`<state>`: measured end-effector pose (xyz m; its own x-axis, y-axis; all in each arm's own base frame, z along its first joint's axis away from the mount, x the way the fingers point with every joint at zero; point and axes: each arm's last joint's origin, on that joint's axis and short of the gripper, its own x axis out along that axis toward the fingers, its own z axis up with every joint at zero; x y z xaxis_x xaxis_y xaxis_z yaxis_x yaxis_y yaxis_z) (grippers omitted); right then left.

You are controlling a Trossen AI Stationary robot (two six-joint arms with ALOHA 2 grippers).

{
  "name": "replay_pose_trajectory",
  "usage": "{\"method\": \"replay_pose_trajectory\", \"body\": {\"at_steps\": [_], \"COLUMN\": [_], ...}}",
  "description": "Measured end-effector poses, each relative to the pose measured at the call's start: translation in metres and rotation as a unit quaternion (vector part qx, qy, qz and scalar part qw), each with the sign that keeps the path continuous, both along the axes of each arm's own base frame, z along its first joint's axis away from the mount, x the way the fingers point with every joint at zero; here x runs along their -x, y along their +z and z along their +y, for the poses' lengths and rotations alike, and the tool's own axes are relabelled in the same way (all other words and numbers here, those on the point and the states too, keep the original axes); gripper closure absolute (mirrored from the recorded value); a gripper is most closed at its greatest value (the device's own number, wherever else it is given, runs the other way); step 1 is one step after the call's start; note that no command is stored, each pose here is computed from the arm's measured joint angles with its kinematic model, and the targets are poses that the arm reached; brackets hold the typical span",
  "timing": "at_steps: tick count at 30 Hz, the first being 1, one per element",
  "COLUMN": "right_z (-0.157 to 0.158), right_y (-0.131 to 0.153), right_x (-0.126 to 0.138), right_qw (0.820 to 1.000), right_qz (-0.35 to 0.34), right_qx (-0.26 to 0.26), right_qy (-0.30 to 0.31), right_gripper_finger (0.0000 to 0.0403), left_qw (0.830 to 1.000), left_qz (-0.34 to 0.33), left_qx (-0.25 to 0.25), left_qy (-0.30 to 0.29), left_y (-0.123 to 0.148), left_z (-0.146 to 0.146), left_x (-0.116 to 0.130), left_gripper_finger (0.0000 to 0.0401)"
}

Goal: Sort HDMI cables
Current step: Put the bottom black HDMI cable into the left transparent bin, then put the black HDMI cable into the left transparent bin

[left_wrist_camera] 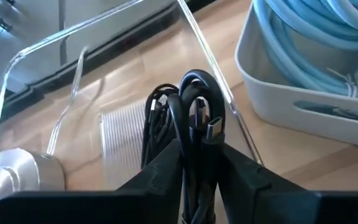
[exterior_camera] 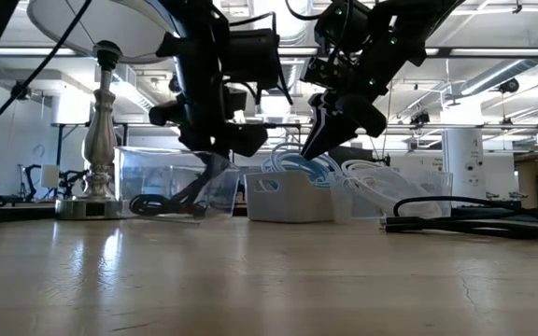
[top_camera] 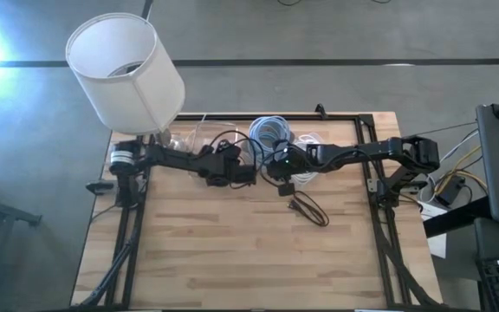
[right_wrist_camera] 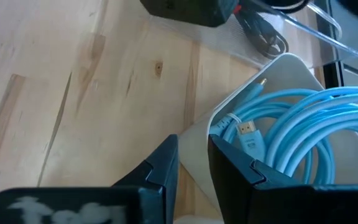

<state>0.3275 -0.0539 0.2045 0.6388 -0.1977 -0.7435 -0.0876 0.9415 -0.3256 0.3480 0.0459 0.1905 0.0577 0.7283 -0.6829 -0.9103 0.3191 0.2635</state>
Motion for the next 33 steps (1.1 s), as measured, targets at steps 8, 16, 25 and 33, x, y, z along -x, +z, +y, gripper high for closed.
{"method": "replay_pose_trajectory", "body": {"at_steps": [8, 16, 25, 33], "right_z": [0.0, 0.0, 0.0, 0.005], "right_y": [0.0, 0.0, 0.0, -0.002], "right_x": [0.0, 0.0, 0.0, 0.009], "right_qw": [1.0, 1.0, 1.0, 0.998], "right_qz": [-0.001, -0.001, -0.002, 0.034], "right_qx": [-0.005, -0.005, -0.006, -0.044], "right_qy": [-0.006, -0.006, -0.007, -0.043], "right_gripper_finger": [0.0312, 0.0323, 0.032, 0.0309], "left_qw": [1.0, 1.0, 0.999, 0.996], "left_qz": [-0.001, 0.009, 0.028, 0.019], "left_qx": [0.009, 0.002, -0.01, -0.012], "left_qy": [-0.005, -0.015, -0.036, -0.086], "left_y": [0.009, 0.01, 0.011, 0.034], "left_z": [-0.001, 0.0, -0.002, -0.016], "left_x": [0.006, 0.006, 0.006, -0.008], "left_gripper_finger": [0.0269, 0.024, 0.0216, 0.0217]}}
